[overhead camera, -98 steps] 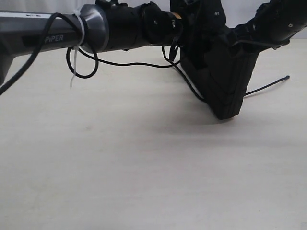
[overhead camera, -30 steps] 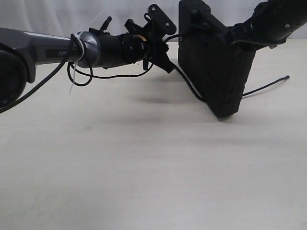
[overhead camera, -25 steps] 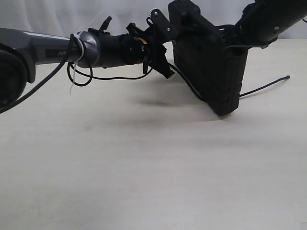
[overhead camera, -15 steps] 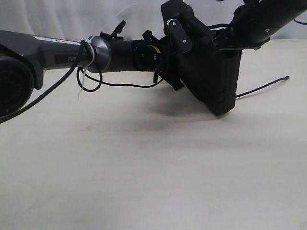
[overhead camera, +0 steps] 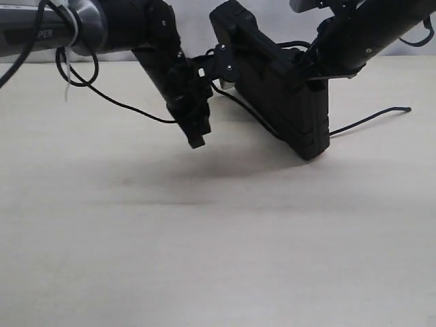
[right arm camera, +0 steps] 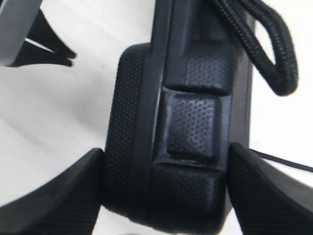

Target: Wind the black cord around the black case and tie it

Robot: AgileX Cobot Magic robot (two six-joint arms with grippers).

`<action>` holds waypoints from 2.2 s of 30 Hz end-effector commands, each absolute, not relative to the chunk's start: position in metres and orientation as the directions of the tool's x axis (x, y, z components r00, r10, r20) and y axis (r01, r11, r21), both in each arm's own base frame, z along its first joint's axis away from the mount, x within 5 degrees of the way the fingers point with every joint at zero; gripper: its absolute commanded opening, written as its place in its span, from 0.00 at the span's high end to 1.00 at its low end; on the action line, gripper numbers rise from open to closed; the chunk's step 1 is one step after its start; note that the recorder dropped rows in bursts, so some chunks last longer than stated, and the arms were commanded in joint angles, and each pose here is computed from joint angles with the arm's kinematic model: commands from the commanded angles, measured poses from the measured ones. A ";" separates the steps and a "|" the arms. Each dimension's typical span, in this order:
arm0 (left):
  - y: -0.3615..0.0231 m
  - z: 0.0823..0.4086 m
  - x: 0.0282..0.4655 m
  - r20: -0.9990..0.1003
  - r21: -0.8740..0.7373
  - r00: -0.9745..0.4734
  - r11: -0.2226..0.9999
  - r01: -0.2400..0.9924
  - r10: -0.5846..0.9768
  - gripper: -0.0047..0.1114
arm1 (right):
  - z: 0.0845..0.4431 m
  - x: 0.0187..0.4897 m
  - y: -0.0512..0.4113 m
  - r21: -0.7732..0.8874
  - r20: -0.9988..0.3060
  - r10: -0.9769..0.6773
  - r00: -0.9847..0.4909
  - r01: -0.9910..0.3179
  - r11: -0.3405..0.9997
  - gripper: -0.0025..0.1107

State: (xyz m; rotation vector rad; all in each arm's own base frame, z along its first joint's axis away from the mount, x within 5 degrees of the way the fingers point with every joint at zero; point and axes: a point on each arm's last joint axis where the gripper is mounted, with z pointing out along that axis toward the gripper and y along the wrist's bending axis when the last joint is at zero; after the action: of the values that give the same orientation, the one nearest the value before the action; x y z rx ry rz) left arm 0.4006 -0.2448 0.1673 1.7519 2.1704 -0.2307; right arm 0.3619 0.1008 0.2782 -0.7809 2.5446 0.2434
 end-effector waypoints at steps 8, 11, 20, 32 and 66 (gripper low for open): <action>-0.184 0.210 0.415 -0.394 -0.043 -0.491 0.518 0.855 0.777 0.96 | 0.253 0.342 0.145 0.132 -0.369 -0.615 -0.697 -0.694 0.707 0.34; -0.171 0.225 0.422 -0.445 -0.032 -0.562 0.615 0.788 0.697 0.96 | 0.255 0.339 0.150 0.119 -0.354 -0.646 -0.676 -0.718 0.686 0.30; -0.175 0.219 0.410 -0.448 -0.143 -0.580 0.585 0.798 0.681 0.96 | 0.272 0.338 0.146 0.061 -0.405 -0.635 -0.658 -0.712 0.699 0.32; -0.157 0.185 0.346 -0.534 0.027 -0.460 0.558 0.829 0.710 0.96 | 0.289 0.332 0.145 0.036 -0.472 -0.598 -0.647 -0.692 0.721 0.35; -0.065 0.192 0.323 -0.763 0.215 -0.549 0.934 0.284 0.343 0.96 | 0.167 0.297 0.292 -0.494 -0.323 -0.918 -0.231 -0.786 0.372 0.89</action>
State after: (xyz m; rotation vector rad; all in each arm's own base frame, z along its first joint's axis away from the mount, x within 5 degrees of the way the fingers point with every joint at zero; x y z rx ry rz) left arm 0.3234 -0.0666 0.1903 0.4655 2.1858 0.0853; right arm 0.2970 0.2935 0.1738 -1.4528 2.0573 -0.2760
